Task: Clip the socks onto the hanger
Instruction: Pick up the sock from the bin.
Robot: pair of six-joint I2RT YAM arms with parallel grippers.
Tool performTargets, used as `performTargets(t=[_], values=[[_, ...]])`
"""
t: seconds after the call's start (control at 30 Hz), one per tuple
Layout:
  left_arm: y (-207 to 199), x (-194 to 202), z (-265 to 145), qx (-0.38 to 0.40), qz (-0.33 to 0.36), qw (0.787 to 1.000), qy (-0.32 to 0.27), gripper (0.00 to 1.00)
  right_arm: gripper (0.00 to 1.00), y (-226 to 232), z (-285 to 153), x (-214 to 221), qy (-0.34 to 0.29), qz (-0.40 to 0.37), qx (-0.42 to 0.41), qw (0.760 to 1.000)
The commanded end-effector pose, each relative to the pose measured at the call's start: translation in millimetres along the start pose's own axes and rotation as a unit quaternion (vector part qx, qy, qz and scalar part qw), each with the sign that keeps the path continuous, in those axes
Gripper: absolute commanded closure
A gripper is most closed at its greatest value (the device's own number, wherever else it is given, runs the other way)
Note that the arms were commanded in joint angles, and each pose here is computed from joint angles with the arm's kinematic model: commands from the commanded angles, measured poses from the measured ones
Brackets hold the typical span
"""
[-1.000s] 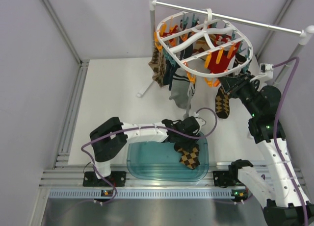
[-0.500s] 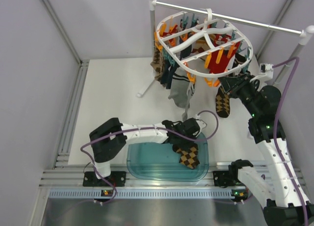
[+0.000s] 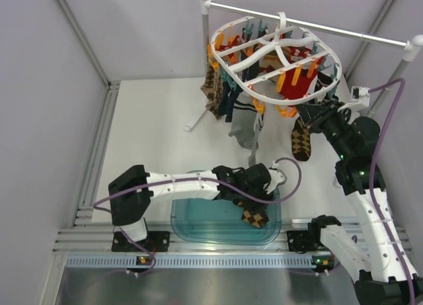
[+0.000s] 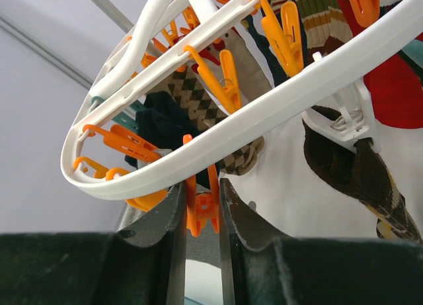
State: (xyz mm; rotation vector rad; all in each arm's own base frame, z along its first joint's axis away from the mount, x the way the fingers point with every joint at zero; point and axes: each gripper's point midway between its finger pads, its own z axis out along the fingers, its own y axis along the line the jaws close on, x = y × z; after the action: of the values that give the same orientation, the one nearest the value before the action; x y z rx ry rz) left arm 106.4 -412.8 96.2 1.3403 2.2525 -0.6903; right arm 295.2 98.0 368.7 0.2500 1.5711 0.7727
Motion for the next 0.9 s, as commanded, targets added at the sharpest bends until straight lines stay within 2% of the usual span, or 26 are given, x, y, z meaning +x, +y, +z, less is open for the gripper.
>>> performTargets(t=[0.0, 0.07, 0.2, 0.3, 0.33, 0.4, 0.43, 0.5, 0.57, 0.63, 0.67, 0.73, 0.77, 0.8, 0.83, 0.87], values=[[-5.0, -1.8, 19.0, -0.024, -0.031, 0.999, 0.009, 0.43, 1.0, -4.3, -0.5, 2.1, -0.002, -0.004, 0.008, 1.0], [0.6, 8.7, 35.5, -0.039, -0.048, 0.998, 0.032, 0.45, 1.0, -4.4, -1.2, 1.0, -0.004, -0.006, 0.008, 1.0], [18.6, 8.1, 51.3, -0.084, -0.06, 0.994, 0.04, 0.51, 1.0, -6.7, -1.2, 1.8, -0.003, -0.01, 0.012, 1.0], [27.9, 13.9, 57.4, -0.097, -0.06, 0.992, 0.049, 0.69, 1.0, -7.9, -1.6, 3.5, -0.002, -0.01, 0.013, 1.0], [29.0, 13.0, 56.0, -0.098, -0.056, 0.992, 0.048, 0.79, 1.0, -8.0, -1.9, 3.7, -0.002, -0.01, 0.013, 1.0], [29.1, 11.8, 50.5, -0.098, -0.053, 0.993, 0.043, 0.93, 1.0, -7.2, -3.0, 2.7, -0.004, -0.01, 0.012, 1.0], [27.2, 8.7, 46.3, -0.093, -0.045, 0.994, 0.037, 0.98, 1.0, -6.7, -3.4, 3.0, -0.003, -0.01, 0.011, 1.0], [20.3, 3.6, 32.9, -0.073, -0.031, 0.997, 0.026, 1.0, 1.0, -5.5, -3.8, 2.5, -0.004, -0.012, 0.009, 1.0], [10.0, -8.0, 9.6, -0.043, -0.002, 0.999, -0.005, 1.0, 1.0, -4.6, -4.8, 2.1, -0.004, -0.012, 0.008, 1.0], [8.6, -5.5, -4.7, -0.032, 0.059, 0.997, -0.029, 1.0, 1.0, -3.7, -6.2, 0.3, -0.006, -0.014, 0.007, 1.0], [3.8, -16.8, -26.3, -0.025, 0.087, 0.994, -0.065, 1.0, 1.0, -2.6, -6.3, 0.1, -0.006, -0.014, 0.006, 1.0], [0.9, -10.4, -39.7, -0.004, 0.165, 0.983, -0.085, 1.0, 1.0, -1.5, -7.6, -1.0, -0.008, -0.015, 0.004, 1.0], [-3.4, -20.7, -62.2, 0.002, 0.193, 0.973, -0.124, 1.0, 1.0, -1.3, -7.6, -1.0, -0.007, -0.013, 0.004, 1.0], [-1.3, -7.5, -64.7, 0.008, 0.22, 0.967, -0.125, 1.0, 1.0, -0.6, -7.0, -0.8, -0.006, -0.013, 0.002, 1.0], [-1.5, -12.1, -71.4, 0.01, 0.287, 0.946, -0.148, 1.0, 1.0, -0.4, -7.3, -1.7, -0.008, -0.013, 0.002, 1.0], [-5.3, -1.6, -80.5, 0.028, 0.323, 0.932, -0.159, 1.0, 1.0, 0.9, -7.0, -1.5, -0.007, -0.012, 0.0, 1.0]])
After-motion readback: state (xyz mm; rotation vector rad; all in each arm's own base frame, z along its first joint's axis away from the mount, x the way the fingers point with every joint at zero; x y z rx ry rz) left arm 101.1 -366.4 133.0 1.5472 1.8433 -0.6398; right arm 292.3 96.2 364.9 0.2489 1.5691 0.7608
